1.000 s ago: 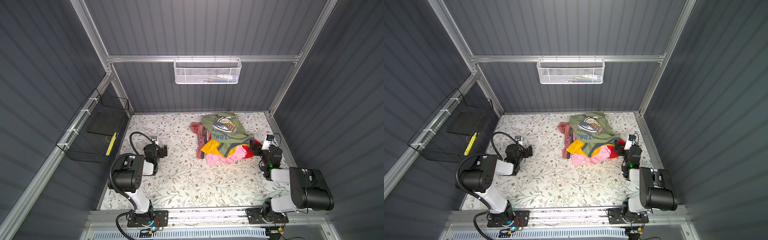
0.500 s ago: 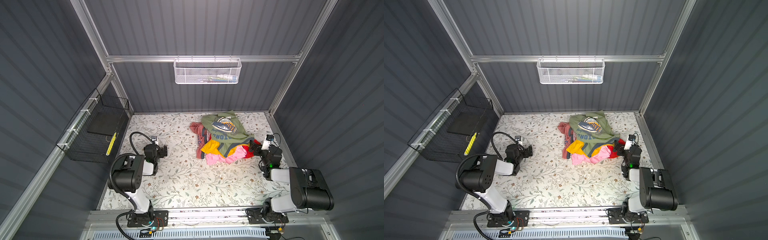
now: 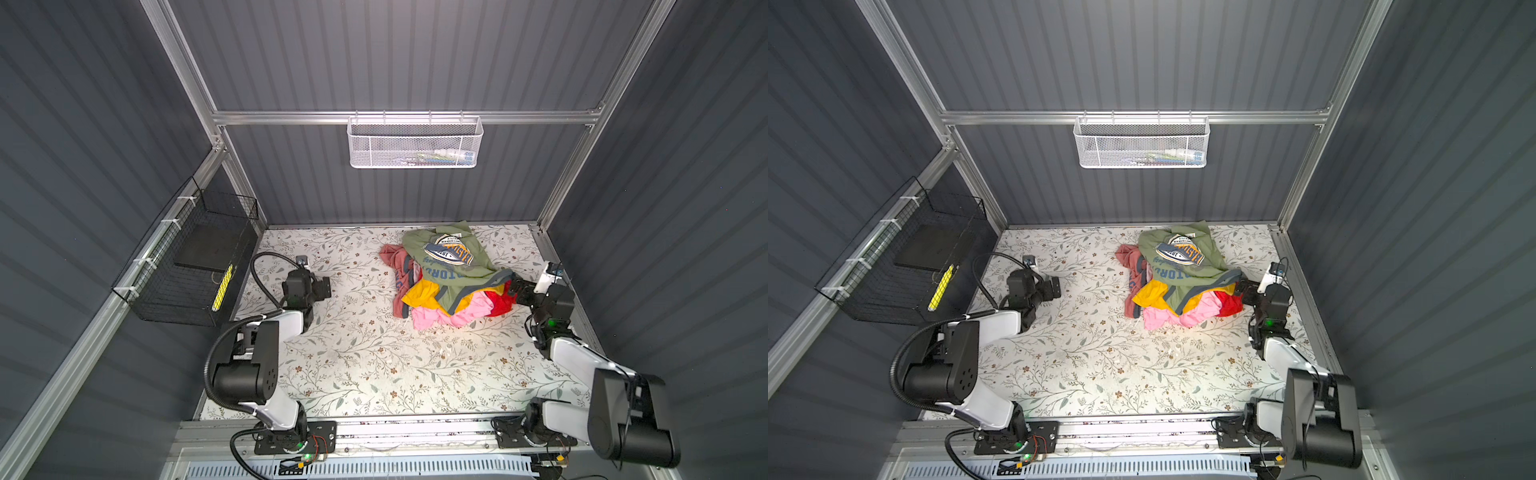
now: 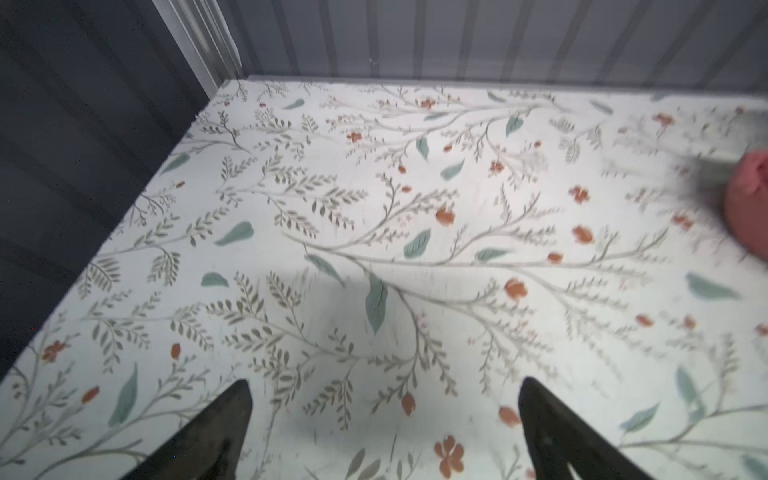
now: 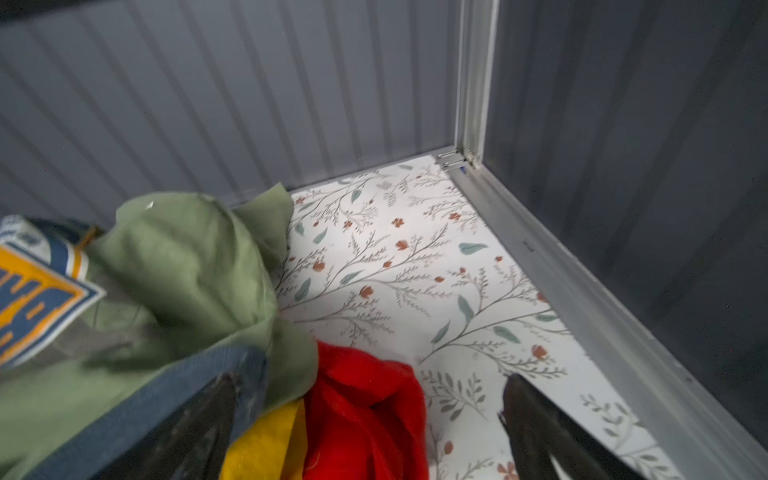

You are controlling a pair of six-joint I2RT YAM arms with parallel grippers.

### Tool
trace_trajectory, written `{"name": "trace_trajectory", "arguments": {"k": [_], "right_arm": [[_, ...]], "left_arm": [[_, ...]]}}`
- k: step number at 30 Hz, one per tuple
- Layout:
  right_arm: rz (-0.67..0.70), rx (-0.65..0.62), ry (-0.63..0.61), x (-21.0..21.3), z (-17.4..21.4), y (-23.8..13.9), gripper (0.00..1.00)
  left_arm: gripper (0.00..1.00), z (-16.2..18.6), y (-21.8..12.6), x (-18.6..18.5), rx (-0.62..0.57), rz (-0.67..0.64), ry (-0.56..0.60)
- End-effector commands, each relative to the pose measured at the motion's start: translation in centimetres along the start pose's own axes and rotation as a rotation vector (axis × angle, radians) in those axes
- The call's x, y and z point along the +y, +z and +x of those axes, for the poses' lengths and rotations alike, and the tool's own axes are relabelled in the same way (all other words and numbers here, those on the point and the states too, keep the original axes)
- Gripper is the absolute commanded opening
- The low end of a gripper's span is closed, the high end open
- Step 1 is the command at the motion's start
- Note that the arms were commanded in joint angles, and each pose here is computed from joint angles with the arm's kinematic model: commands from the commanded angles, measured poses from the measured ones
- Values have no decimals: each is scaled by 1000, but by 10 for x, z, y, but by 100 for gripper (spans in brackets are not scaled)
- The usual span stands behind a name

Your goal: Pick out a specific cloth from the pile

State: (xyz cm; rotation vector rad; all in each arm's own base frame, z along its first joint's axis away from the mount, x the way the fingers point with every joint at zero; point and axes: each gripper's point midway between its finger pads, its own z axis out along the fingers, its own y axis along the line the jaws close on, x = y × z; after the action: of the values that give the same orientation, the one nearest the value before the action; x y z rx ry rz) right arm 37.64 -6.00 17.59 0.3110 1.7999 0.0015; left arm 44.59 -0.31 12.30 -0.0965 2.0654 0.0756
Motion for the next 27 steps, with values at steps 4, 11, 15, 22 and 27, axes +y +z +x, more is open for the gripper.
{"name": "trace_trajectory", "arguments": {"k": [4, 11, 15, 22, 27], "right_arm": [[-15, 121, 49, 7, -21, -24, 99], [-241, 96, 44, 60, -83, -44, 99], [-335, 103, -68, 106, -99, -54, 96], [-453, 232, -352, 198, -84, -60, 88], [-522, 328, -536, 256, -46, -64, 85]], "left_arm": [[100, 11, -29, -13, 115, 65, -164], [100, 27, -44, -55, 154, 119, -101], [100, 36, -47, -77, 172, 150, -100], [100, 39, -46, -82, 165, 169, -172], [100, 46, -47, -102, 204, 262, -190]]}}
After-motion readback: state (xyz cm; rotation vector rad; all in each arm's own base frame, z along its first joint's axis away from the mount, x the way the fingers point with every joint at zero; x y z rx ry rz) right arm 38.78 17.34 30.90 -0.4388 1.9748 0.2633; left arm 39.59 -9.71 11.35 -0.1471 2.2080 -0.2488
